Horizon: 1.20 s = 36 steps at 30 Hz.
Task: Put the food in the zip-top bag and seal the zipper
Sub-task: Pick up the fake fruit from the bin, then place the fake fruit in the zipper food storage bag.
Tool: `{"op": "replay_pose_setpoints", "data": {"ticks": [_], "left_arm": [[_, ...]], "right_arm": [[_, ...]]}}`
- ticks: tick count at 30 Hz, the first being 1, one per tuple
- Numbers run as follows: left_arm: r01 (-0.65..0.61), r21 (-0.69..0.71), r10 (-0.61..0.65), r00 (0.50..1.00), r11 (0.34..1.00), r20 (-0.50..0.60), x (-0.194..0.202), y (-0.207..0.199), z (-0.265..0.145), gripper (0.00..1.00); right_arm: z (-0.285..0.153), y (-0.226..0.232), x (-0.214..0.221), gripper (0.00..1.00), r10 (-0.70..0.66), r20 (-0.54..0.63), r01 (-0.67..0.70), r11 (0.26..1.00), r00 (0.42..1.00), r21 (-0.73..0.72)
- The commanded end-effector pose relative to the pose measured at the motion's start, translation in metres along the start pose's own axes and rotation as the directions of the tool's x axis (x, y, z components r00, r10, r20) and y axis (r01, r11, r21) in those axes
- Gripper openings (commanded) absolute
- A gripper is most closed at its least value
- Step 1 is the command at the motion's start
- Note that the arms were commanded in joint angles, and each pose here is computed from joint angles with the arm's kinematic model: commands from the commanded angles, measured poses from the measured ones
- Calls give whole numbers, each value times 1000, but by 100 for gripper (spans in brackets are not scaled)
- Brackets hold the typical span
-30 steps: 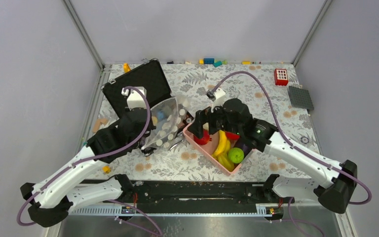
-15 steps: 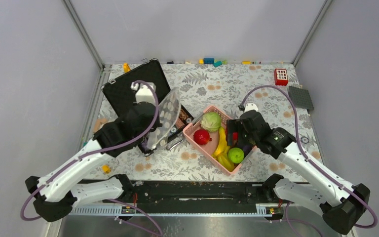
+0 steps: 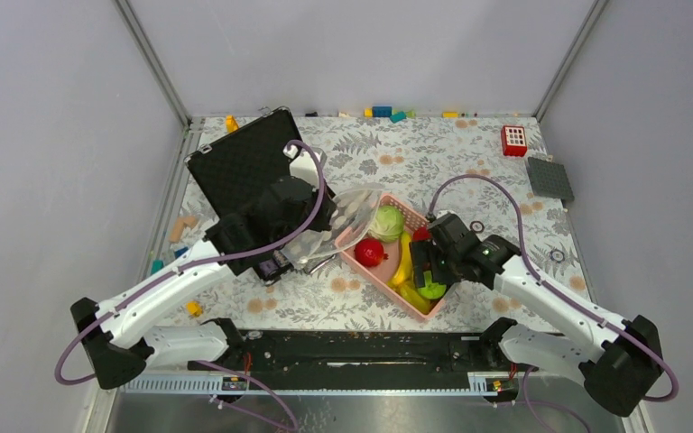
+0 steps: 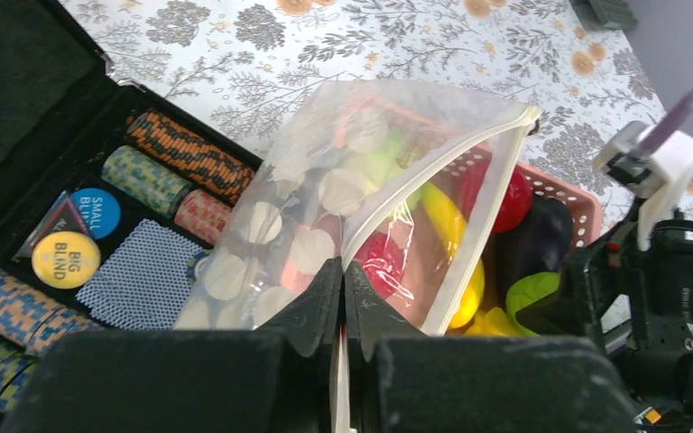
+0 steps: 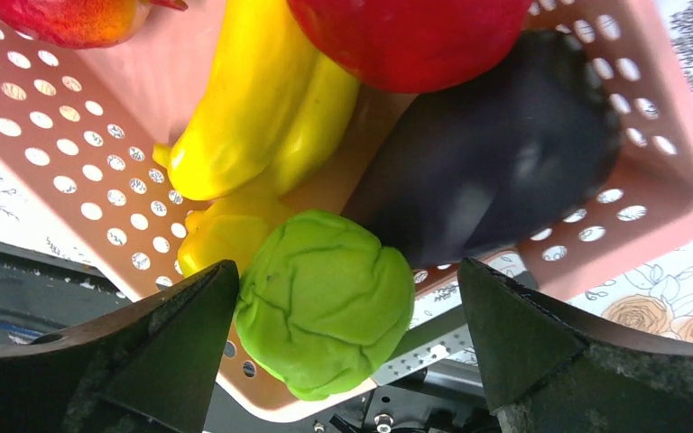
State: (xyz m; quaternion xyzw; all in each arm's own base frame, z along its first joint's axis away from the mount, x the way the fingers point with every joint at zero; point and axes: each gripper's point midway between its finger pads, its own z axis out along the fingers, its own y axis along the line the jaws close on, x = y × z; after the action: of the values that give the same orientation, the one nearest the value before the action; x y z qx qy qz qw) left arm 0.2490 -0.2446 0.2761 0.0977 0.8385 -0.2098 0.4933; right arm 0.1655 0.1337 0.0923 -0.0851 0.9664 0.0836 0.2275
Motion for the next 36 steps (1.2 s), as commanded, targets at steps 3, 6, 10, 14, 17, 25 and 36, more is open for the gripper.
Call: {"op": "replay_pose_setpoints", "data": {"ticks": [3,6,10,14,17,25,36], "left_arm": [[37,81,-39,999,996,19,-3,-18,7,0],[40,82,-42,999,996,18,-1,-18,8,0],[46,86,-48,999,995,23,-2,-18,8,0],[53,90,-55,998,995,27,-2,-18,6,0],[59,93,-62,998,994,30,-2,-18,4,0],[86,106,-91,995,991,38,-2,-18,0,0],[159,171,-160,987,972,-9,-1,-30,-17,0]], "right_arm": [[0,15,20,100,-34,-88,30,998,996,-50],[-5,14,27,99,-44,-99,40,998,994,-47],[-4,14,28,80,-37,-83,33,998,996,-56],[-7,14,19,45,-35,-55,33,998,998,-45],[-22,12,2,38,-42,25,43,998,999,-40],[-122,104,-91,29,82,522,242,817,849,-523],[-181,207,-162,28,182,653,484,534,735,-694]]}}
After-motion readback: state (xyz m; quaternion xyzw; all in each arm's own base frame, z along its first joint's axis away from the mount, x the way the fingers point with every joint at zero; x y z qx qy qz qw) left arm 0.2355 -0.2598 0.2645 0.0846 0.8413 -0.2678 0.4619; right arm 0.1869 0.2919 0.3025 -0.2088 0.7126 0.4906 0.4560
